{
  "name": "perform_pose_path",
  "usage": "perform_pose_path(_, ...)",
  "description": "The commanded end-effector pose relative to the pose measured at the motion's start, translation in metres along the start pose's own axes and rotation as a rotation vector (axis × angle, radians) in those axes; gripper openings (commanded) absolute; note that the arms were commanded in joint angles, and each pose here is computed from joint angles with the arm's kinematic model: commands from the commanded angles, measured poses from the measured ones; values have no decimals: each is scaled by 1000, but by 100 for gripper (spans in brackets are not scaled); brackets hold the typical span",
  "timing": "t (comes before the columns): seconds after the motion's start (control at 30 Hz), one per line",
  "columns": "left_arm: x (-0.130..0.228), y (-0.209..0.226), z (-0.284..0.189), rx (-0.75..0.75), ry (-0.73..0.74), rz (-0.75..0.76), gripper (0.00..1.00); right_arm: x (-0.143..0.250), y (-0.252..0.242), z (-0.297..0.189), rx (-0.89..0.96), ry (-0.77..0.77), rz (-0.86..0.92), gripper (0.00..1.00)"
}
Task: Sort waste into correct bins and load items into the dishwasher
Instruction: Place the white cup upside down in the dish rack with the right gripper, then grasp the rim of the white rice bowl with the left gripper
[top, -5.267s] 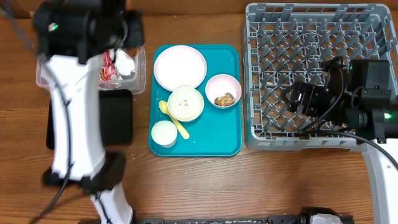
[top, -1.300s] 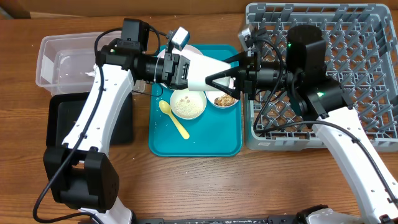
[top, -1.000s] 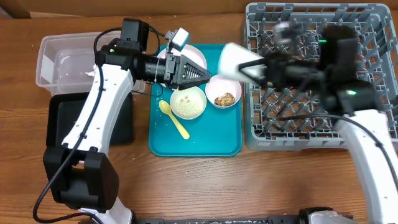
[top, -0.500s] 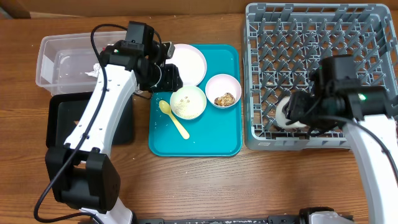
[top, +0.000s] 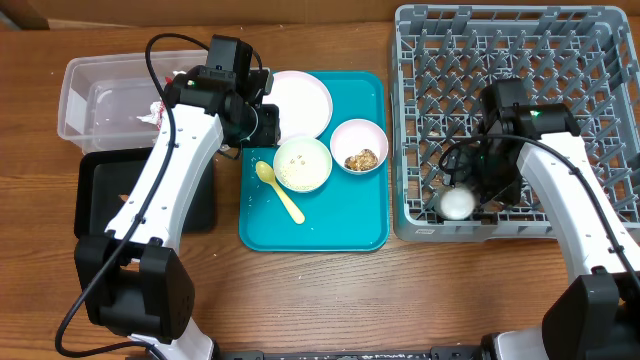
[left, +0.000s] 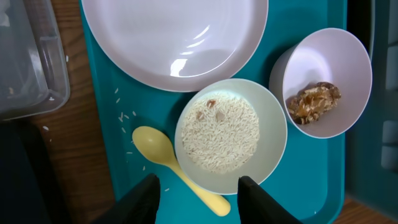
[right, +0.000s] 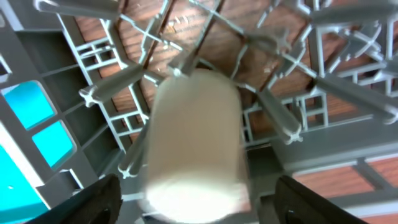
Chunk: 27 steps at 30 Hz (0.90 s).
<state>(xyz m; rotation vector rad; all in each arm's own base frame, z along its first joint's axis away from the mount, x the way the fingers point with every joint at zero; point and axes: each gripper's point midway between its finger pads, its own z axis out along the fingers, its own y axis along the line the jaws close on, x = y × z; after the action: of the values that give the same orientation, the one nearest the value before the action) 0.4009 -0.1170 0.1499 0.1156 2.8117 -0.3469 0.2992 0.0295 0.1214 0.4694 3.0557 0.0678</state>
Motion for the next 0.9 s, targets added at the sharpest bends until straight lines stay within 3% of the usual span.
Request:
perform_pose_path(0.0, 0, 1, 4, -12, 1, 9, 44, -13, 5, -22, -10, -52, -1, 85)
perform_pose_path(0.13, 0, 2, 4, -15, -3, 11, 44, -27, 14, -62, -43, -123, -9, 85)
perform_pose_path(0.23, 2, -6, 5, -1, 5, 73, 43, -34, 53, -105, -168, -205, -118, 84)
perform_pose_path(0.37, 20, -46, 12, 35, 44, 384, 44, -34, 71, -112, -191, -238, -164, 85)
perform_pose_path(0.43, 34, -70, 26, -1, 53, 573, 47, -34, 68, -112, -185, -237, -160, 85)
perform_pose_path(0.5, 46, -83, 43, -33, 48, 665, 54, -33, 67, -112, -183, -234, -159, 85)
perform_pose_path(0.87, 68, -80, 87, -51, 20, 707, 55, -33, 61, -111, -146, -234, -153, 84)
